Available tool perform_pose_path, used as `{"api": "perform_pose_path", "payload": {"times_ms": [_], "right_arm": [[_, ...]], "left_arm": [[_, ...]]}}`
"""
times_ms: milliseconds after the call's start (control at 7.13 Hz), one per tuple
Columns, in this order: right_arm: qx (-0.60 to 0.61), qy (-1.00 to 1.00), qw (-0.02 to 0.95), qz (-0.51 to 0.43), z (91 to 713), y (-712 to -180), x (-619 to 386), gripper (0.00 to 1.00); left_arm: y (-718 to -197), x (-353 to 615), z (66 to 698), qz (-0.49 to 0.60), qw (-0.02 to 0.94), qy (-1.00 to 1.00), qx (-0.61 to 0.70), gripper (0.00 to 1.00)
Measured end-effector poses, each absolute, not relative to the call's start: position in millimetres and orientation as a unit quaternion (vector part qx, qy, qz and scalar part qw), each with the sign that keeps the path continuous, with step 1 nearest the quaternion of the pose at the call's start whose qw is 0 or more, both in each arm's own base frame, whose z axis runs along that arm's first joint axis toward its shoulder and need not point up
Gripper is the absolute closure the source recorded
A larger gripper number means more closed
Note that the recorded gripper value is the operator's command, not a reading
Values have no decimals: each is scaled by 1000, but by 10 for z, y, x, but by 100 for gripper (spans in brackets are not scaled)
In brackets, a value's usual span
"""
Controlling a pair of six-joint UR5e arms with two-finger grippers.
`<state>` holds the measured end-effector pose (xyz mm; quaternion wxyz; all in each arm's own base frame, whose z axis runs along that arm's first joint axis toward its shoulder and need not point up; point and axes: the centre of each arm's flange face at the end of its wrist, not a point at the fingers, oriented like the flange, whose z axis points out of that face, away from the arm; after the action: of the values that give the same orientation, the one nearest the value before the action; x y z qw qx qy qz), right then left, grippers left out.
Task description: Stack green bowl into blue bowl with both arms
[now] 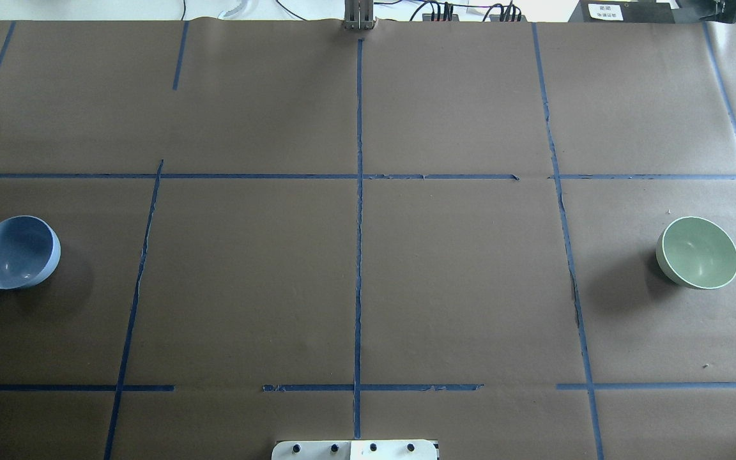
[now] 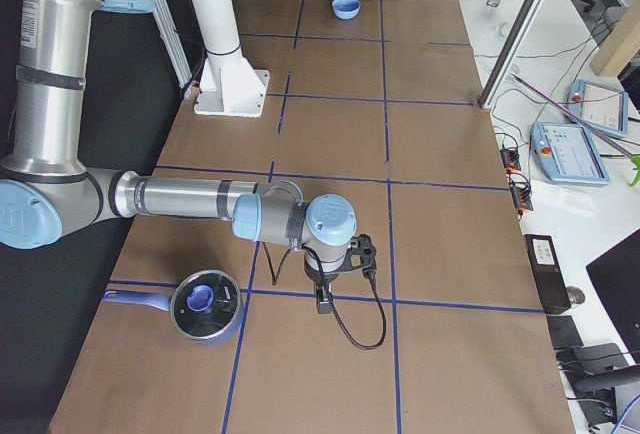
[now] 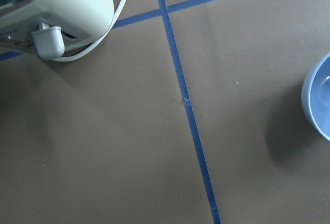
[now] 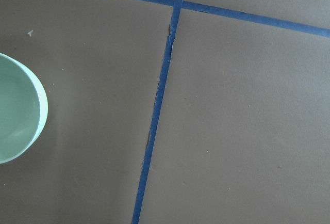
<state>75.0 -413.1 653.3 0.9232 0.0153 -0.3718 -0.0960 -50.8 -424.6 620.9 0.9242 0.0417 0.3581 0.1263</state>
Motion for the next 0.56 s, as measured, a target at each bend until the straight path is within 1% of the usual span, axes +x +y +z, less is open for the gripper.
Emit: {"api": "perform_pose_path", "payload": {"times_ms": [280,561], "right_arm": [[24,-371,923,-102,6441,-4245,731,0],[27,-370,922,-113,6381,-4325,657,0]], "left_arm": [[-4590,-481,5923,141,918,360,86,0],[-4666,-234,5844,140,912,373,97,0]]}}
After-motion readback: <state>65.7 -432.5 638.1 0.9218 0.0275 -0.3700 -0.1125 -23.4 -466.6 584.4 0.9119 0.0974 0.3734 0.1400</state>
